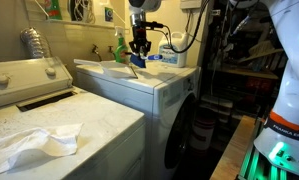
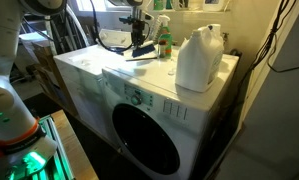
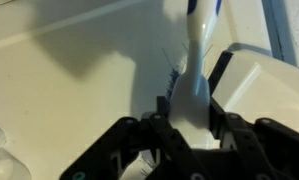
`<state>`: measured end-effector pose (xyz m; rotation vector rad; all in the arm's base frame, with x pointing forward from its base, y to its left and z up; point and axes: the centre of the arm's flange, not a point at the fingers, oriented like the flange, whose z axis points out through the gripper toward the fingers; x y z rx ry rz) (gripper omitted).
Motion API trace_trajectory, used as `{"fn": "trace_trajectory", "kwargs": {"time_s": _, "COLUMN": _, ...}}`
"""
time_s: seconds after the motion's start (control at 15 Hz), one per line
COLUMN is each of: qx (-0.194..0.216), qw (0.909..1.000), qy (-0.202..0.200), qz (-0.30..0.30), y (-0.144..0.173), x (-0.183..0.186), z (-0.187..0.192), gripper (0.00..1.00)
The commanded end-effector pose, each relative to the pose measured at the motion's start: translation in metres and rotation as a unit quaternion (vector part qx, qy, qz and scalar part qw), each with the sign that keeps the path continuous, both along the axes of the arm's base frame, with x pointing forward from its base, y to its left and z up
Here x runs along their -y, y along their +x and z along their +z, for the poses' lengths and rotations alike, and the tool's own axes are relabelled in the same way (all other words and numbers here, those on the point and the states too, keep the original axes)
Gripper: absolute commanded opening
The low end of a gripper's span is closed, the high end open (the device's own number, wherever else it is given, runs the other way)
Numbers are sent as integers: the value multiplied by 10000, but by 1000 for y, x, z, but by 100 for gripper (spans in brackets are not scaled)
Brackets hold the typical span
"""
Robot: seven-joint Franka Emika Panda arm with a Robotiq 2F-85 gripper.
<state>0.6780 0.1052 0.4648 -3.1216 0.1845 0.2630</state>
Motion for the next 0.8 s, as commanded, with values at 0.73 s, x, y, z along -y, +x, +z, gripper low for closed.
{"fn": "trace_trajectory", "kwargs": {"time_s": 0.73, "qx": -63, "qw": 9713, "qy": 435, "qz": 2338, "y": -19, "x": 181, "z": -1, "gripper": 16}}
